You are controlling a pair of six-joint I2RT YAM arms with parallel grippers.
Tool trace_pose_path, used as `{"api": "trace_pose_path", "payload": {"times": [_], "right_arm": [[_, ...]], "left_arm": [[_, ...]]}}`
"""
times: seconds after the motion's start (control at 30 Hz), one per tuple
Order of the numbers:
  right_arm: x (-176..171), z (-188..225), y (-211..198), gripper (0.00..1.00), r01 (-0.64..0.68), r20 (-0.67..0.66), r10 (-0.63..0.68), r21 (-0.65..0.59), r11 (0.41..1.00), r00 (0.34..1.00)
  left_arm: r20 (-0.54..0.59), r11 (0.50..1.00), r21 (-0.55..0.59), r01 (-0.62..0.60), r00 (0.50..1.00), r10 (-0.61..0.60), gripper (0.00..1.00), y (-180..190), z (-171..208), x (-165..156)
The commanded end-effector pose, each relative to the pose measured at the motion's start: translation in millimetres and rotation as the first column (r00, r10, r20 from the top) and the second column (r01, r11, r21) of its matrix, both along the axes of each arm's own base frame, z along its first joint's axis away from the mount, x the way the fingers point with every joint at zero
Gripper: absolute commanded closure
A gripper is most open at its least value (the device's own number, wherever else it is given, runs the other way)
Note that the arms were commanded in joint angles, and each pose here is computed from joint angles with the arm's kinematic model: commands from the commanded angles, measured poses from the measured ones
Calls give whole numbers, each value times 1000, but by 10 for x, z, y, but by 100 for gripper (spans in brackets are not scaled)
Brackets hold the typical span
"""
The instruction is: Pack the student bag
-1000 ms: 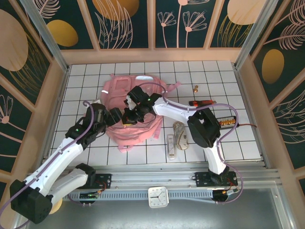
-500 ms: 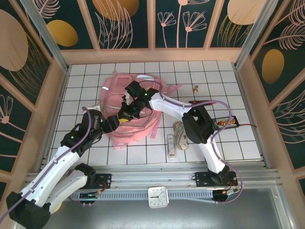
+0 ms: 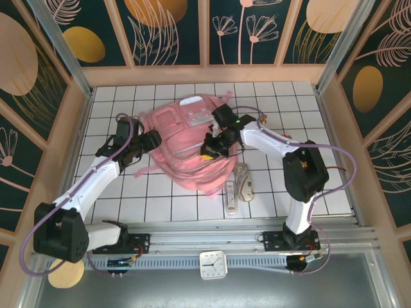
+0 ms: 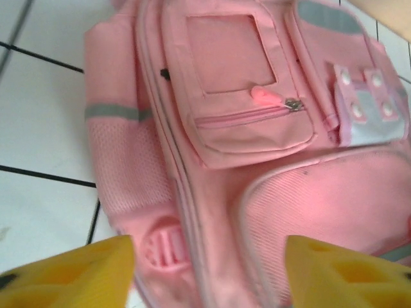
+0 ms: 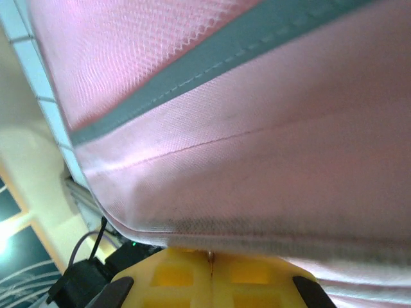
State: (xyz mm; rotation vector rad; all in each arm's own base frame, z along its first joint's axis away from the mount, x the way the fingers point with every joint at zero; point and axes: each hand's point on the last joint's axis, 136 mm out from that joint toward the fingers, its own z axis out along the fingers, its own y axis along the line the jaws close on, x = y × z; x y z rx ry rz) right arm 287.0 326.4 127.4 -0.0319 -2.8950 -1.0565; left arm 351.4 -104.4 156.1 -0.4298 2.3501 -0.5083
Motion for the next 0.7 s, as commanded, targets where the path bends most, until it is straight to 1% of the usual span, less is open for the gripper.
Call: {"api": "trace_pose_path", "payload": {"times": [0.0, 0.03, 0.07, 0.1, 0.13, 0.17, 0.23, 0.3, 0.47, 0.57, 0.67], "right_arm": [[-46, -18, -85, 100, -49, 44, 53, -69, 996, 998], [-53, -29, -67, 100, -58, 45, 61, -70, 996, 997], [-60, -39, -52, 100, -63, 44, 66, -73, 995, 997], [-79, -61, -33, 100, -73, 41, 77, -80, 994, 996], [-91, -80, -20, 100, -83, 41, 87, -89, 993, 995], [-118, -101, -10, 100, -96, 37, 100, -99, 990, 994], [-187, -145, 31, 100, -128, 24, 132, -119, 985, 991], [-241, -149, 111, 100, -152, 14, 154, -122, 981, 988], [-386, -97, 439, 100, -210, -11, 210, -99, 973, 978], [-465, -100, 666, 100, -232, -34, 230, -67, 970, 973], [-468, -79, 921, 100, -197, -76, 198, 19, 980, 977]], "left_arm": [[-22, 996, -80, 26, 999, -28, 50, -122, -215, 50], [-51, 993, -108, 36, 998, -42, 57, -174, -357, 26], [-76, 990, -134, 41, 996, -52, 63, -213, -477, -5], [-92, 985, -169, 44, 994, -61, 73, -259, -583, -31], [-98, 976, -210, 56, 992, -78, 89, -322, -673, -57], [-104, 970, -237, 61, 991, -88, 100, -365, -733, -74], [-133, 967, -246, 63, 986, -98, 100, -399, -852, -107], [-138, 969, -229, 90, 983, -124, 100, -453, -914, -130], [-122, 961, -243, 130, 979, -163, 100, -631, -954, -145], [-106, 953, -264, 148, 978, -181, 100, -763, -939, -134], [-104, 949, -266, 169, 974, -202, 100, -863, -958, -167]]}}
